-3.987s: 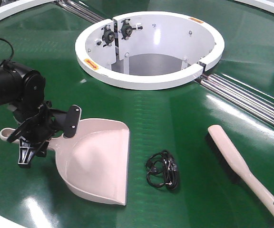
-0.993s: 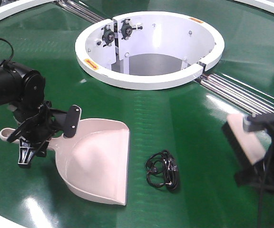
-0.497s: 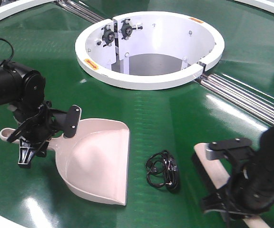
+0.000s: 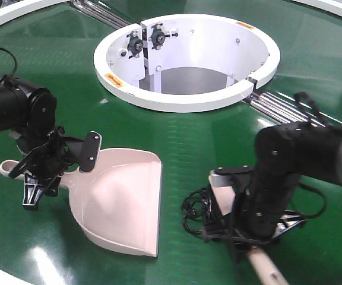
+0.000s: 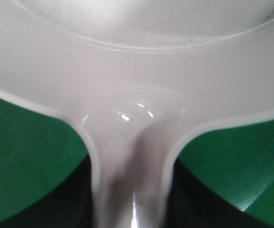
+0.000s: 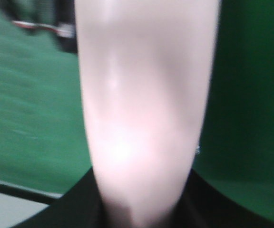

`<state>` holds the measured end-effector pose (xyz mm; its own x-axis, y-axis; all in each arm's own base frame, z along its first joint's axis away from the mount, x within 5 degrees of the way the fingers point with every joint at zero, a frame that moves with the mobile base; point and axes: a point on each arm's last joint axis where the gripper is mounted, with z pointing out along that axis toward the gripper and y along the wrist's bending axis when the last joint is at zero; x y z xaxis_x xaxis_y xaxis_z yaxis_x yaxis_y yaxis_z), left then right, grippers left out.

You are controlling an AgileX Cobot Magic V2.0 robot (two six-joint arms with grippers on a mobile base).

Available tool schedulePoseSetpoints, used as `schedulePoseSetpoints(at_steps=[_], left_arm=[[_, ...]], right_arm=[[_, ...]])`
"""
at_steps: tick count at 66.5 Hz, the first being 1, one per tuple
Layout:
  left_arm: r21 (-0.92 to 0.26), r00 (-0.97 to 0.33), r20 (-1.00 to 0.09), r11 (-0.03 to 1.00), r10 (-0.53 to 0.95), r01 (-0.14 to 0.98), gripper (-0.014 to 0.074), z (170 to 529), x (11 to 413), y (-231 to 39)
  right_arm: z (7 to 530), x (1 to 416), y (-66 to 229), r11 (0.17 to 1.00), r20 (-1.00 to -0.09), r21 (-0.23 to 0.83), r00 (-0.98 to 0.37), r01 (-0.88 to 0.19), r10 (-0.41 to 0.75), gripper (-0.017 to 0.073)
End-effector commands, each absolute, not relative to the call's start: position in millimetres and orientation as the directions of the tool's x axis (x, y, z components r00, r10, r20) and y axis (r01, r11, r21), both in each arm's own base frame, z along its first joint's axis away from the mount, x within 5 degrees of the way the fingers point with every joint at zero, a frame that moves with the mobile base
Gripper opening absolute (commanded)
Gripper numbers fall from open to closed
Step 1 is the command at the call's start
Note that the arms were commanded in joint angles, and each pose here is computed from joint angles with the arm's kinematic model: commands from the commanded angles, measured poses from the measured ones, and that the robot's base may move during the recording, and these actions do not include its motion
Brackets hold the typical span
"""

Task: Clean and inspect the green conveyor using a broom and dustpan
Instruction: 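Sweep the black cable with the brush into the held dustpan, then lift the brush away and lower it back onto the belt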

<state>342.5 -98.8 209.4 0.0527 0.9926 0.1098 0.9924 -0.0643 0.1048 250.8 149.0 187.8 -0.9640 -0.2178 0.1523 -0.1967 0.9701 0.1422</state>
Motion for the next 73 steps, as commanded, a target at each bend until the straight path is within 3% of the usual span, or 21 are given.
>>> schedulePoseSetpoints(at_steps=[1, 9, 25, 39, 58, 73], left_arm=[[0.159, 0.055, 0.091, -0.069, 0.994, 0.985, -0.0006, 232, 340, -102], [0.159, 0.055, 0.091, -0.069, 0.994, 0.985, -0.0006, 232, 340, -102], [0.159, 0.055, 0.091, -0.069, 0.994, 0.985, -0.0006, 232, 340, -102], [0.159, 0.055, 0.091, -0.069, 0.994, 0.985, -0.0006, 232, 340, -102], [0.159, 0.055, 0.091, -0.069, 0.994, 0.985, -0.0006, 232, 340, -102], [0.159, 0.055, 0.091, -0.069, 0.994, 0.985, -0.0006, 232, 340, -102]], right_arm=[[196, 253, 173, 0.938, 0.135, 0.248, -0.95, -0.242, -0.281, -0.0005], [190, 259, 202, 0.911, 0.137, 0.301, -0.932, -0.283, -0.335, -0.0003], [208, 279, 259, 0.843, 0.046, 0.38, -0.902, -0.381, -0.428, -0.0002], [228, 294, 285, 0.807, -0.034, 0.405, -0.889, -0.43, -0.457, -0.0002], [254, 304, 280, 0.798, -0.132, 0.372, -0.878, -0.475, -0.461, 0.0], [296, 320, 232, 0.84, -0.245, 0.31, -0.891, -0.445, -0.381, 0.0004]])
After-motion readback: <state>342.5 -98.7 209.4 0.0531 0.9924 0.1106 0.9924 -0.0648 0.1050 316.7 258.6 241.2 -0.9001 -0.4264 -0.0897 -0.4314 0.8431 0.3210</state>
